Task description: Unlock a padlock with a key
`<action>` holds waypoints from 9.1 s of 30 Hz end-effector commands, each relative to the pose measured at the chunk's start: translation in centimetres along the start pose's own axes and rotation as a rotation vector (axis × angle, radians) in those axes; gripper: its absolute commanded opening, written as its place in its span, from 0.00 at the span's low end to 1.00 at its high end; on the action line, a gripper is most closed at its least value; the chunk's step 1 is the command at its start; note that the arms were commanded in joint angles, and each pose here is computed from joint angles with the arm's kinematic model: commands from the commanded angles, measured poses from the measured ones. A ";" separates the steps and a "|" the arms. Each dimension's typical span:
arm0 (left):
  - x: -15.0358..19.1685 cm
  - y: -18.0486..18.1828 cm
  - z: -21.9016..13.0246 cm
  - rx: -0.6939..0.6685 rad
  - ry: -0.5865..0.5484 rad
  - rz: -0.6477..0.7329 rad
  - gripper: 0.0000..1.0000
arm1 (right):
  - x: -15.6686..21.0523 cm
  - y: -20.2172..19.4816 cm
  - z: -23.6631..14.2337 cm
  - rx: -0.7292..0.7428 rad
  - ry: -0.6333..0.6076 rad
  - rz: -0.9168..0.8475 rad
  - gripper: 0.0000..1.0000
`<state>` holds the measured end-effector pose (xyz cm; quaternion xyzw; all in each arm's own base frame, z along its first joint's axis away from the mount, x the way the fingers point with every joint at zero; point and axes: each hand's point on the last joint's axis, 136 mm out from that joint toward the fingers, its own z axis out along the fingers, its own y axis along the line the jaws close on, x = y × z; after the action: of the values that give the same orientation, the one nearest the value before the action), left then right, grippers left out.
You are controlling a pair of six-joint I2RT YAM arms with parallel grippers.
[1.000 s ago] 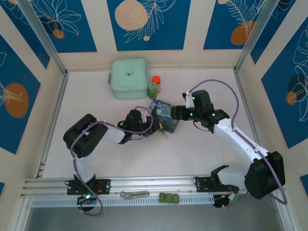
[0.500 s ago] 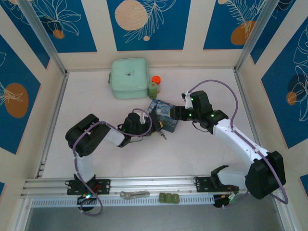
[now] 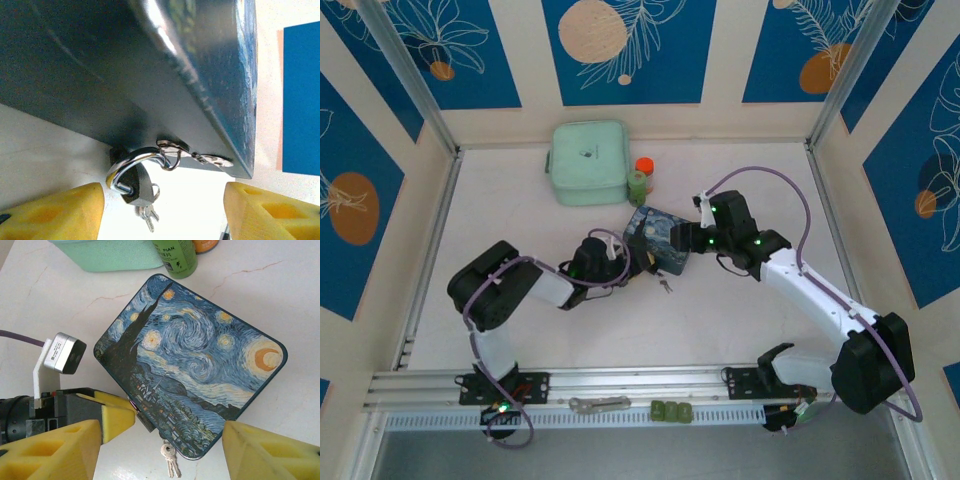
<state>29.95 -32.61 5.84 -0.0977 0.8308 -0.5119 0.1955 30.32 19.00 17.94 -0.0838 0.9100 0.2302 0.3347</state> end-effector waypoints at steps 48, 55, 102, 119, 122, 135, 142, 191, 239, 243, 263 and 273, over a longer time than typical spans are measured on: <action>-8.2 3.7 -8.9 -0.072 -0.272 -0.101 0.64 | 11.4 2.2 12.8 0.432 0.429 -0.871 0.28; -8.6 3.0 -8.5 -0.048 -0.269 -0.095 0.64 | 10.8 1.4 12.8 0.439 0.415 -0.902 0.25; -11.7 -0.6 -1.6 0.168 -0.248 -0.013 0.54 | 9.2 4.9 13.1 -0.111 0.442 -0.663 0.00; -9.6 -2.1 -1.3 0.240 -0.204 -0.038 0.43 | 8.8 5.0 14.0 -0.106 0.483 -0.523 0.00; -9.5 -1.8 -1.8 0.226 -0.217 -0.039 0.46 | 8.8 5.8 13.6 -0.145 0.474 -0.529 0.00; -11.9 0.0 -5.2 0.151 -0.310 -0.027 0.57 | 8.9 8.8 9.2 -0.274 0.427 -0.446 0.00; -12.1 0.2 -7.5 0.048 -0.326 0.045 0.76 | 7.8 8.3 5.4 -0.233 0.367 -0.247 0.00; -11.6 1.2 -13.7 -0.266 -0.421 0.192 1.00 | 11.2 -14.1 4.7 0.186 0.325 0.662 0.06; -17.0 1.9 -23.3 -0.760 -0.622 0.550 1.00 | 0.1 -20.6 -0.1 0.534 -0.097 0.279 0.53; -18.2 3.2 -26.8 -0.988 -0.694 0.660 0.99 | -0.8 -22.9 1.7 0.610 -0.103 0.191 0.54; -21.0 9.4 -26.6 -1.130 -0.827 0.833 0.99 | -2.6 -22.5 2.0 0.531 -0.473 0.001 0.99; -20.2 11.2 -24.7 -0.908 -0.837 0.893 0.99 | -1.9 -22.1 2.1 0.460 -0.548 -0.021 0.99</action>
<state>37.67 0.52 8.89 -0.0213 0.8082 0.1236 0.5754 39.57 0.51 8.71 0.0476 0.8381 0.0173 0.5432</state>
